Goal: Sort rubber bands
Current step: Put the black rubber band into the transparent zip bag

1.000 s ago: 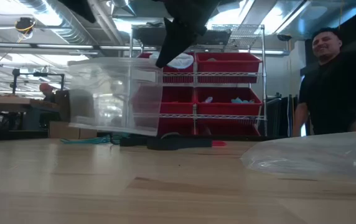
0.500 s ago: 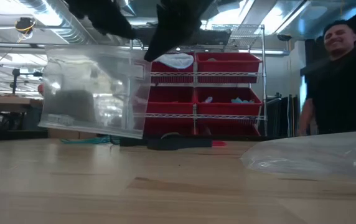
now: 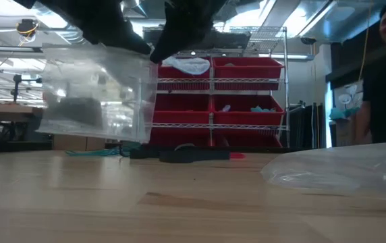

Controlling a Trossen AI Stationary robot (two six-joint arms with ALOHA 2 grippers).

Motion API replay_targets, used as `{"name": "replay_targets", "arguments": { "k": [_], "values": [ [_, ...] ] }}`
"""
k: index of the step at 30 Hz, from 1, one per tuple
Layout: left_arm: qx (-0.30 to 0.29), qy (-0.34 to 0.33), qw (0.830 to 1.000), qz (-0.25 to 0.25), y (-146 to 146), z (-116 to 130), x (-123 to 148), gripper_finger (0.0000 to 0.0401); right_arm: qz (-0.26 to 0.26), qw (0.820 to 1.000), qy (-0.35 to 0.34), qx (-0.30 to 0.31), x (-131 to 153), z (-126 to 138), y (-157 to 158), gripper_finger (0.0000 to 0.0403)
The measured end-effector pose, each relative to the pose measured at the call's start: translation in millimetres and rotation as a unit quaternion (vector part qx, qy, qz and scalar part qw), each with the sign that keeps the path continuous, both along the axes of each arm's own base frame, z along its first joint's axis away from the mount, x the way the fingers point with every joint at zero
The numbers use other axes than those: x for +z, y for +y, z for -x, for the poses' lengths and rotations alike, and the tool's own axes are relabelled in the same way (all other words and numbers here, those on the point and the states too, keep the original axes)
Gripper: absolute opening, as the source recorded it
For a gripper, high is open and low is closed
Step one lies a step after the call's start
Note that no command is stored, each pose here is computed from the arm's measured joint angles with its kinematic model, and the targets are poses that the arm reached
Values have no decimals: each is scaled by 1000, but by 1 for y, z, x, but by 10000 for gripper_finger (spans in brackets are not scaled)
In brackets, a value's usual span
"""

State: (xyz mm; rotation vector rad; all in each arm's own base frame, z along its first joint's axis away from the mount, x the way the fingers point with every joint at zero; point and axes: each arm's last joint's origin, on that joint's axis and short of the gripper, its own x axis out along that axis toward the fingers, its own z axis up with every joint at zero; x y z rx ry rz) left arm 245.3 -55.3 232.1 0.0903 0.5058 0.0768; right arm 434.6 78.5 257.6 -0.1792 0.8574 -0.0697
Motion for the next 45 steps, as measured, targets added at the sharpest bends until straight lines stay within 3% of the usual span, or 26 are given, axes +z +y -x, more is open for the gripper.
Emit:
{"name": "replay_targets", "arguments": {
  "k": [14, 31, 45],
  "values": [
    [-2, 5, 1000, -10, 0, -2, -4, 50, 0, 1000, -7, 0, 1, -1, -1, 0],
    [-17, 2, 999, -37, 0, -4, 0, 47, 3, 1000, 1, -1, 1, 0, -3, 0],
    [-2, -13, 1000, 0, 0, -1, 6, 141, 5, 1000, 3, -5, 0, 0, -3, 0]
  ]
}}
